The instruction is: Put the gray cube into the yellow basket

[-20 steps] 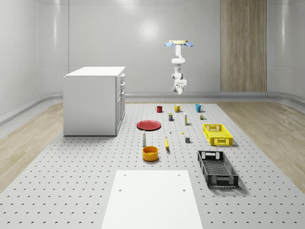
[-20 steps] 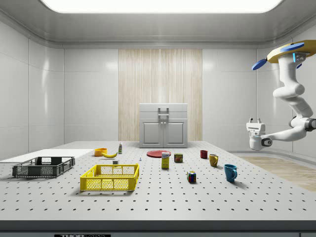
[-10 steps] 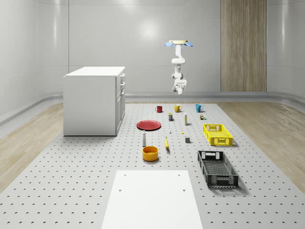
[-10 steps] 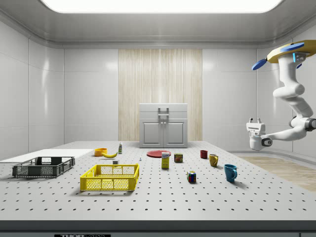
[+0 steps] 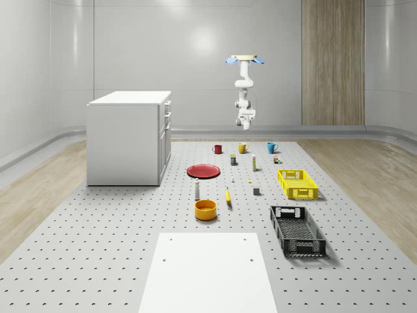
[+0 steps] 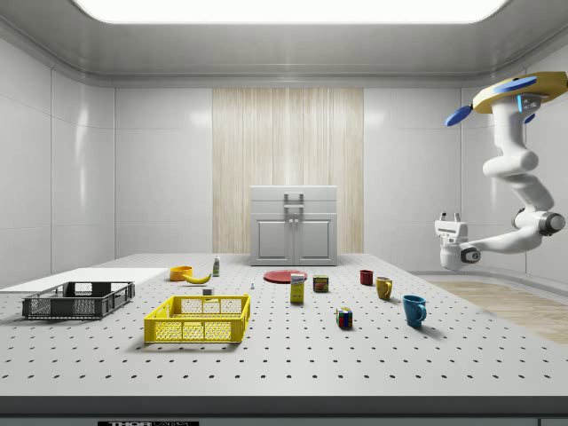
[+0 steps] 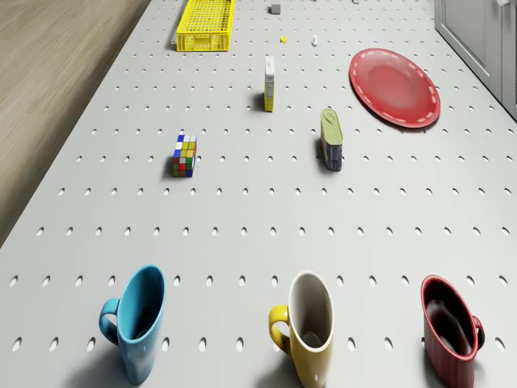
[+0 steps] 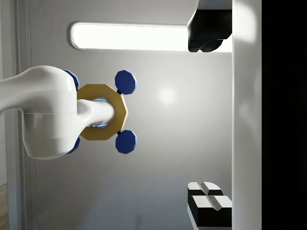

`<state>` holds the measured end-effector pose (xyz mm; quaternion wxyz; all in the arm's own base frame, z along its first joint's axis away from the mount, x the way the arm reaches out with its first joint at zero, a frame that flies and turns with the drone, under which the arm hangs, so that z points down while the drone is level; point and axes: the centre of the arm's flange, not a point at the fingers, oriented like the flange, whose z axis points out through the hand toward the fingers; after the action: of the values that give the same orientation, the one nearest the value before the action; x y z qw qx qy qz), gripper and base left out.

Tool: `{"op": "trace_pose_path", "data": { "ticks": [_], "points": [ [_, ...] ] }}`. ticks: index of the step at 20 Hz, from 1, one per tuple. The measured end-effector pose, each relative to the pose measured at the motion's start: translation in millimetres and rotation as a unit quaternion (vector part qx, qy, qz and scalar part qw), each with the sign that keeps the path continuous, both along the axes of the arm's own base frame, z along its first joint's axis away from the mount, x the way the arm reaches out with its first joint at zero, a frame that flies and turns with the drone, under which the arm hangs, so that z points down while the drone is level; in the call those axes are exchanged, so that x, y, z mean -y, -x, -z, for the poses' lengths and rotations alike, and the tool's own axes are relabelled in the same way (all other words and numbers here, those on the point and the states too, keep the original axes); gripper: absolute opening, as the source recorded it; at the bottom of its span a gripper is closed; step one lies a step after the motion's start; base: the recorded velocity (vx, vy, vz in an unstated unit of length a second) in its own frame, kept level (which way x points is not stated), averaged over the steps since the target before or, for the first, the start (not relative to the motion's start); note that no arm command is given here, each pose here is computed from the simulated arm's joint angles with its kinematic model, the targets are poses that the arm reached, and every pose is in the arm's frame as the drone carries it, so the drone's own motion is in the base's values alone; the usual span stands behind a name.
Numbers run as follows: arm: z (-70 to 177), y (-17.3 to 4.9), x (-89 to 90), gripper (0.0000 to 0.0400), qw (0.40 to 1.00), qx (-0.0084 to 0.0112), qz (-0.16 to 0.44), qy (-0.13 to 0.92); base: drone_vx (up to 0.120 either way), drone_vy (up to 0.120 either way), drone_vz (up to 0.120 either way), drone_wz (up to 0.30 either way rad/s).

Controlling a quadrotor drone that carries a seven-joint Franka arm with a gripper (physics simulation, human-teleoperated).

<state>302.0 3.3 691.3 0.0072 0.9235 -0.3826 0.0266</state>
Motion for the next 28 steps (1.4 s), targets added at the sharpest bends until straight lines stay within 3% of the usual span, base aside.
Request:
{"op": "trace_pose_path", "data": {
  "ticks": [11,18,21,23,25,28],
  "points": [
    [2.3,0.8,-17.9,0.04,0.996,0.0041,0.002,0.091,0.105,0.0,0.0,0.0],
    [22.6,0.6,-59.2,0.04,0.948,0.0058,0.009,0.318,0.12,0.0,0.0,0.0],
    [52.4,-0.3,-83.5,0.04,0.869,0.0056,0.013,0.495,0.12,0.0,0.0,0.0],
    [82.7,-1.2,-93.9,0.04,0.778,0.0049,0.017,0.628,0.12,0.0,0.0,0.0],
    [117.0,-2.4,-93.8,0.04,0.658,0.0039,0.021,0.753,0.12,0.0,0.0,0.0],
    [160.1,-3.9,-74.7,0.04,0.46,0.0021,0.025,0.888,0.12,0.0,0.0,0.0]
  ]
}}
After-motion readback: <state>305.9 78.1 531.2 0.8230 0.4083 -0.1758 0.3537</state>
